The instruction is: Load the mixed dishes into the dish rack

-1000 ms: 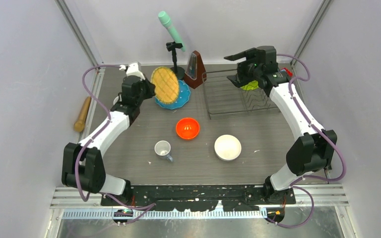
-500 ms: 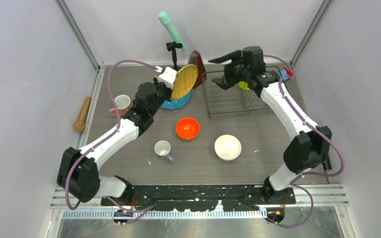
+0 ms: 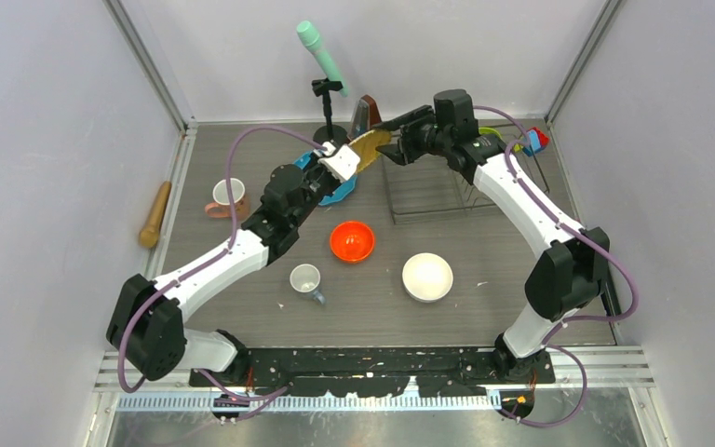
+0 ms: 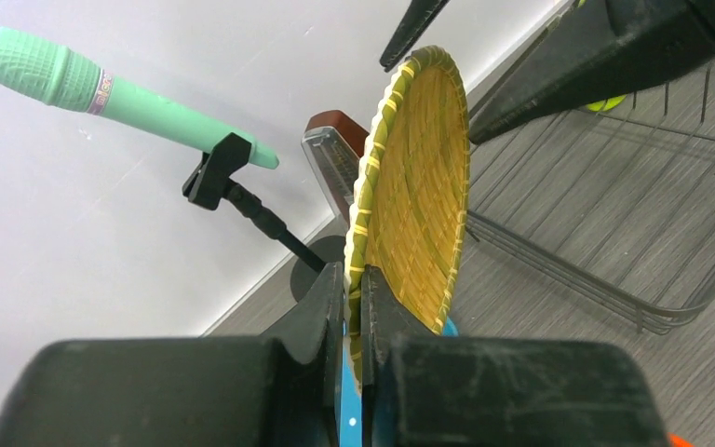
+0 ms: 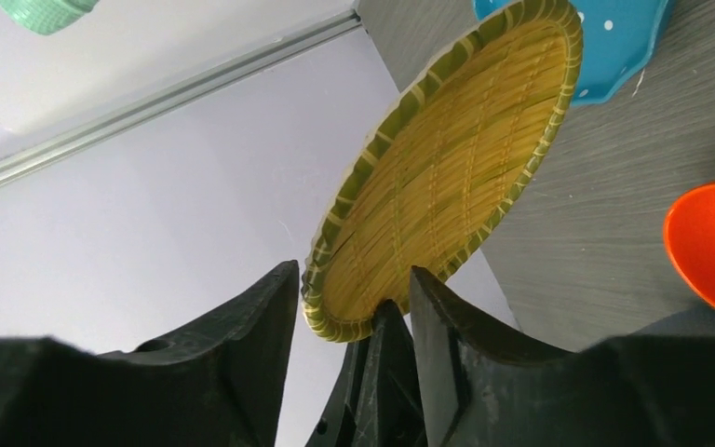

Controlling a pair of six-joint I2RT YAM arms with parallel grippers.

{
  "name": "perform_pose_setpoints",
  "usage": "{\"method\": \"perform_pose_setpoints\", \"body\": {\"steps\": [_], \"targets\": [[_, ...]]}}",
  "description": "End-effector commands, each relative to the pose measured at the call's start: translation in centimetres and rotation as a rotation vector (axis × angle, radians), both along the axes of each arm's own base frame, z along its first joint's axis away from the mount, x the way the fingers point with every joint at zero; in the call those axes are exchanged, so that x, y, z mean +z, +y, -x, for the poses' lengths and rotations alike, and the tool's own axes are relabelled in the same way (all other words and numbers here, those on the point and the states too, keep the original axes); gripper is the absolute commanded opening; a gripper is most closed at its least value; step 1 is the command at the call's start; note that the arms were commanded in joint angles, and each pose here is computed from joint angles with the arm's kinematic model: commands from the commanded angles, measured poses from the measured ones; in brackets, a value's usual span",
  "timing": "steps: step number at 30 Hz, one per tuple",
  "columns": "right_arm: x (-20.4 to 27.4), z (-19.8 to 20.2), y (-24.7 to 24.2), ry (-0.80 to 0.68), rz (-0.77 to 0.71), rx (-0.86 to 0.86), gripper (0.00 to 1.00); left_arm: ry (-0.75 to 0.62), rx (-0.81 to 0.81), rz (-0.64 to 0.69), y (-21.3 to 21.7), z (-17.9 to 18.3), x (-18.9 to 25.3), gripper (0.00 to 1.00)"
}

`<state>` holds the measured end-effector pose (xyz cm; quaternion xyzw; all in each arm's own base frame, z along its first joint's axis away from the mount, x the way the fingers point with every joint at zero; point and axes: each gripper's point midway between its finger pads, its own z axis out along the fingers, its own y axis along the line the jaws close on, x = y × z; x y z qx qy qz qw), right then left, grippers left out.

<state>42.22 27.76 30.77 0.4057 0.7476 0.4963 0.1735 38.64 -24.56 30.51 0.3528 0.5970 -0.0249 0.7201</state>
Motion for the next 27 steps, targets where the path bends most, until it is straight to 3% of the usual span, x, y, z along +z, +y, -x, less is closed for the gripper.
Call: {"method": "perform_pose_setpoints", "body": {"steps": [1,4,8,11,14,17,23,27], "targets": [[2.6,-0.3,0.4,-0.069,-0.044,0.001,0.49,-0.159,-0.025,0.065,-0.3,0.5,4.8,0.00],[2.6,-0.3,0.3,-0.072,-0.040,-0.007,0.38,-0.169,-0.049,0.073,-0.7,0.8,4.8,0.00],[2.9,-0.5,0.3,-0.078,-0.045,-0.014,0.36,-0.185,-0.097,0.081,-1.5,1.4,4.8,0.00],[2.9,-0.6,0.3,-0.084,-0.043,-0.015,0.11,-0.189,-0.109,0.083,-1.7,1.6,4.9,0.00],[3.1,-0.6,0.2,-0.092,-0.038,-0.015,0.01,-0.185,-0.112,0.103,-1.8,1.7,5.0,0.00],[3.8,-0.6,-0.2,-0.115,-0.031,-0.034,0.00,-0.159,-0.103,0.139,-1.7,1.6,5.1,0.14],[6.7,-1.9,-2.3,-0.218,-0.010,-0.094,0.00,-0.100,-0.116,0.248,-1.2,3.0,5.5,0.63],[8.4,-2.8,-5.3,-0.273,0.016,-0.180,0.00,0.014,-0.136,0.362,-0.6,4.9,6.1,0.76]]}}
